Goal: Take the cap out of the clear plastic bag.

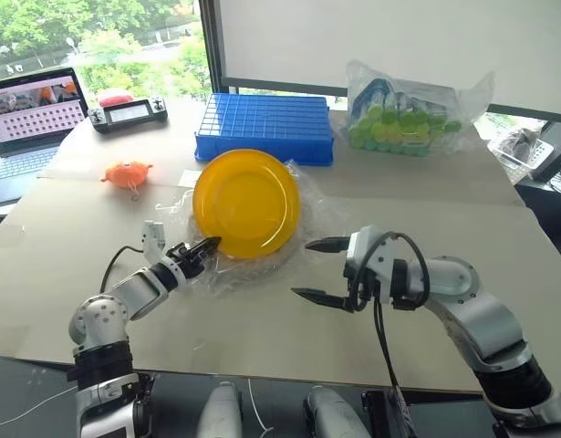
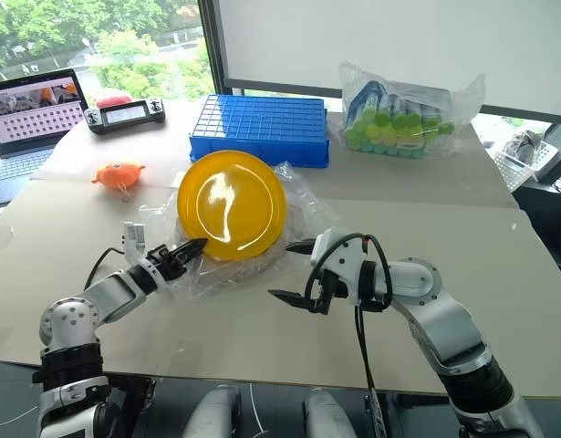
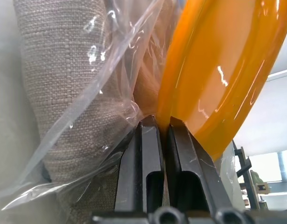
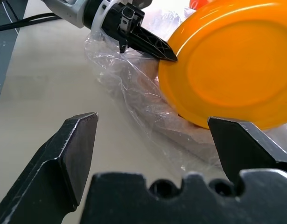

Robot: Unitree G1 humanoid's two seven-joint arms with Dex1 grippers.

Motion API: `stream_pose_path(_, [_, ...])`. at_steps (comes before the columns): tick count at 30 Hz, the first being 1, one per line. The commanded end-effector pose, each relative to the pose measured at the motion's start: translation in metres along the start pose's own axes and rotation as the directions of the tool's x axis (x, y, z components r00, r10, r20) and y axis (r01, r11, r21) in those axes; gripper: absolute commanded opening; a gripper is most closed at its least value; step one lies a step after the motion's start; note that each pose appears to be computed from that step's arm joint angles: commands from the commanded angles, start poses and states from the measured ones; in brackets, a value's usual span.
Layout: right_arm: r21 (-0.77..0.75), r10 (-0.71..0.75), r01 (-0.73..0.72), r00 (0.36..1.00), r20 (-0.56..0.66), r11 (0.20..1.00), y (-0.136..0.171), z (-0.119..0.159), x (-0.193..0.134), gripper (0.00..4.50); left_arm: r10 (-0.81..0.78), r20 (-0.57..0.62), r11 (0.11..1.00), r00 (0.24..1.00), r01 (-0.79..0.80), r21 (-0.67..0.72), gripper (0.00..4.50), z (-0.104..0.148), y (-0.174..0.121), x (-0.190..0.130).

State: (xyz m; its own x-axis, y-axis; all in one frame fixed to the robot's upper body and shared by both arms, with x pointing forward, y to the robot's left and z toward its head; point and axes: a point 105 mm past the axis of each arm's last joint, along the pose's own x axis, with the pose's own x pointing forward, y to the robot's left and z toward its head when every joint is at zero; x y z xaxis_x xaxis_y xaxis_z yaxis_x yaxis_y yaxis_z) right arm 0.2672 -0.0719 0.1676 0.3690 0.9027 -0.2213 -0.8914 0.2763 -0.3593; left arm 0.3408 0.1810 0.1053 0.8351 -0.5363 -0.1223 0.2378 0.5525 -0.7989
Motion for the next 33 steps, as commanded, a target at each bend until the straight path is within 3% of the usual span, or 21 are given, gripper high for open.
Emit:
stream_pose_path(1, [-0.018, -0.017, 0.017, 0.999, 0.029, 1.000, -0.001, 0.009, -0.003, 4.50, -0.009, -0.002, 1.000, 1.000, 0.009, -0.015, 0.03, -0.003, 0.000, 0.001])
stream_pose_path(5, [-0.018, -0.020, 0.021, 0.999, 0.026, 1.000, -0.003, 0.009, -0.003, 4.50, -0.119, 0.060, 0.993, 0.991, 0.118, 0.021, 0.03, 0.018, -0.020, -0.007])
stream_pose_path(9, [-0.016, -0.024, 0.024, 0.999, 0.028, 1.000, -0.003, 0.009, -0.002, 4.50, -0.321, 0.153, 0.945, 0.935, 0.307, 0.110, 0.03, 0.058, -0.058, -0.028])
stream_pose_path(13, [-0.015, -0.024, 0.024, 0.999, 0.031, 1.000, -0.003, 0.009, 0.000, 4.50, -0.412, 0.159, 0.903, 0.897, 0.380, 0.200, 0.03, 0.080, -0.080, -0.040])
stream_pose_path(16, [-0.017, -0.020, 0.020, 1.000, 0.020, 1.000, -0.002, 0.005, 0.002, 4.50, -0.402, 0.227, 0.910, 0.887, 0.361, 0.203, 0.03, 0.106, -0.086, -0.039])
stream_pose_path(19, [-0.008, -0.015, 0.015, 0.999, 0.032, 1.000, 0.001, 0.006, 0.004, 4.50, -0.181, 0.355, 0.976, 0.917, 0.125, 0.176, 0.03, 0.141, -0.057, -0.028])
stream_pose_path(21, [-0.006, -0.015, 0.015, 0.999, 0.036, 1.000, 0.001, 0.007, 0.005, 4.50, -0.098, 0.386, 0.987, 0.917, 0.040, 0.155, 0.03, 0.150, -0.044, -0.025])
stream_pose_path(24, [0.001, -0.022, 0.022, 0.999, 0.038, 1.000, 0.003, 0.007, 0.005, 4.50, 0.232, 0.555, 0.970, 0.799, -0.229, -0.075, 0.03, 0.192, 0.021, -0.047])
stream_pose_path(27, [0.008, -0.029, 0.028, 0.999, 0.039, 1.000, 0.004, 0.007, 0.005, 4.50, 0.411, 0.569, 0.908, 0.712, -0.372, -0.190, 0.03, 0.200, 0.057, -0.060])
stream_pose_path(33, [0.016, -0.040, 0.039, 0.999, 0.034, 0.999, 0.006, 0.006, 0.005, 4.50, 0.537, 0.607, 0.840, 0.585, -0.305, -0.450, 0.03, 0.208, 0.083, -0.074])
